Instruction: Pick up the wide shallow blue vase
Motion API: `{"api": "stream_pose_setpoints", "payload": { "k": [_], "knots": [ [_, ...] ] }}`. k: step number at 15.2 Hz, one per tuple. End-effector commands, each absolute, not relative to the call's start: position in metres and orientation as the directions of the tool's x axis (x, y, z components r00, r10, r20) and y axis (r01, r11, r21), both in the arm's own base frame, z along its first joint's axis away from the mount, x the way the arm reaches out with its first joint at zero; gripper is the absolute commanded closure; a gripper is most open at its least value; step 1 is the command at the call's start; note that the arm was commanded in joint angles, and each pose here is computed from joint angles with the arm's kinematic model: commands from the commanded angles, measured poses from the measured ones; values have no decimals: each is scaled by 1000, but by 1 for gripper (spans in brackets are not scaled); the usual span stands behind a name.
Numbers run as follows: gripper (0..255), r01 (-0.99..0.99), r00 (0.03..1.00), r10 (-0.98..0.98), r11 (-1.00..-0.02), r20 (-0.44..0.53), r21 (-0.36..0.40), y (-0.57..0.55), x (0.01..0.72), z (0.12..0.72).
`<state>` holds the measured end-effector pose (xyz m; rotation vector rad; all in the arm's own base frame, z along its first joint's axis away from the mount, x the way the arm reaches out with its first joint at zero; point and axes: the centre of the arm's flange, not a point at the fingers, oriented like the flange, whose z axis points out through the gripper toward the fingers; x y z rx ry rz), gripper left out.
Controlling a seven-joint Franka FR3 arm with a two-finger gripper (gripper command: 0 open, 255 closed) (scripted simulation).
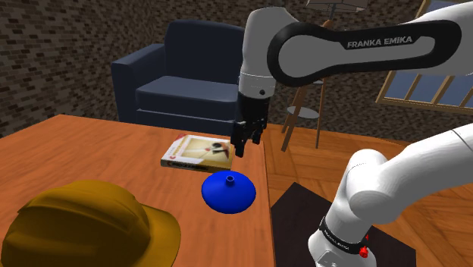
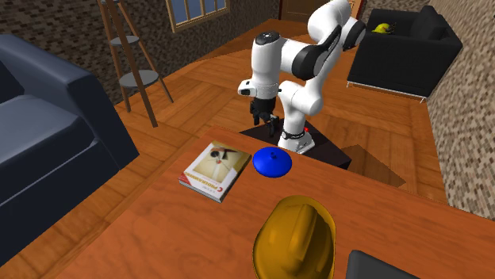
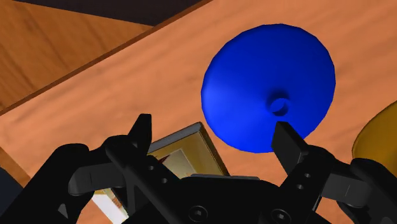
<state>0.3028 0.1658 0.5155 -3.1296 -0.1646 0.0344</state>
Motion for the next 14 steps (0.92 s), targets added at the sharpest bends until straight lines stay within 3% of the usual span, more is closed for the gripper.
{"api": "stream_pose_setpoints", "payload": {
  "k": [1,14],
  "knots": [
    [0,116,993,116,-993,-26,-24,189,303,509],
    [0,137,990,139,-989,-34,-49,233,295,459]
  ]
}}
